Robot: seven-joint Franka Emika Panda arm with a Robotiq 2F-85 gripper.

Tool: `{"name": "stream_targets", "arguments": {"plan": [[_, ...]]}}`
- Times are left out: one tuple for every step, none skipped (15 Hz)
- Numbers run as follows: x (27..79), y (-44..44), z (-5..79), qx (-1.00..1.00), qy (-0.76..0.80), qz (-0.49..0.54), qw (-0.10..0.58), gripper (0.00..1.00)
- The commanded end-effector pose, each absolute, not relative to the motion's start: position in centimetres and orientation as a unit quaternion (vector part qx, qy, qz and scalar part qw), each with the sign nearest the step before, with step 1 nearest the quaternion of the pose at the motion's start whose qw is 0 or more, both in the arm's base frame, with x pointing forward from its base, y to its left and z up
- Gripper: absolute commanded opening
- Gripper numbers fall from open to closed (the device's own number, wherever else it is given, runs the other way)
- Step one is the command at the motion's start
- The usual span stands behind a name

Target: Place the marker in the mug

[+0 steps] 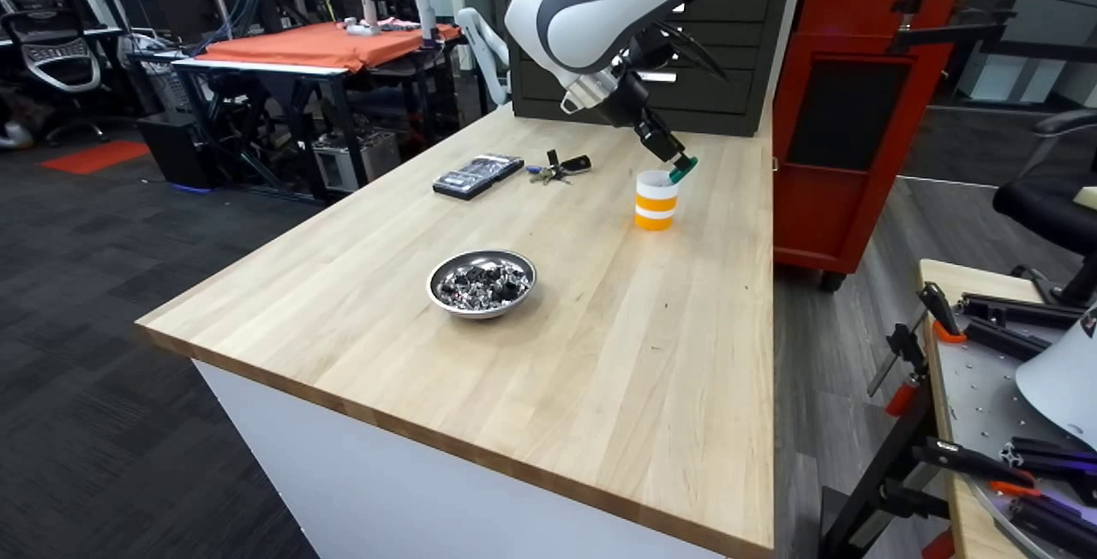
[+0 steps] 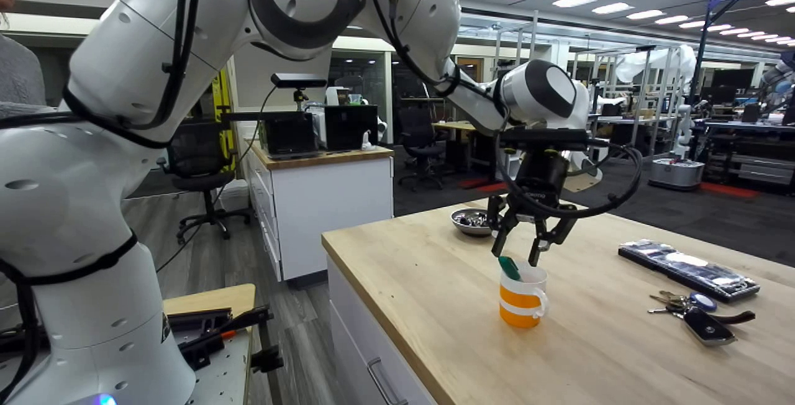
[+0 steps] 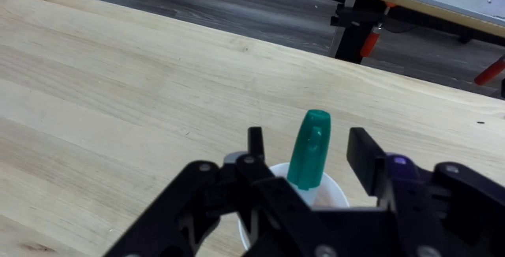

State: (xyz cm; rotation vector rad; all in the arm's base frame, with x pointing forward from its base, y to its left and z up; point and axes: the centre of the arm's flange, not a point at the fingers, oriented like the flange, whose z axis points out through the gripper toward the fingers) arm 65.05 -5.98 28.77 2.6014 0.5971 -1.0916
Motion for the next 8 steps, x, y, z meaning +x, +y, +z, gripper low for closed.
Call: {"name": "stream_targets", "arguments": {"plan": [[65.7,-6.0,30.9,0.894,0.207,-0.375,0.134,0.88],[65.6,-5.9,31.3,0.896,0.206,-0.370,0.135,0.94],[65.6,-5.8,31.7,0.898,0.205,-0.365,0.135,0.99],[65.6,-5.7,32.1,0.900,0.197,-0.362,0.139,1.00],[65.8,-6.0,30.4,0.900,0.203,-0.362,0.133,0.90],[65.9,-5.9,30.6,0.901,0.203,-0.359,0.133,0.95],[66.0,-5.9,30.8,0.902,0.203,-0.358,0.134,1.00],[66.0,-5.9,30.8,0.902,0.203,-0.357,0.134,1.00]]}}
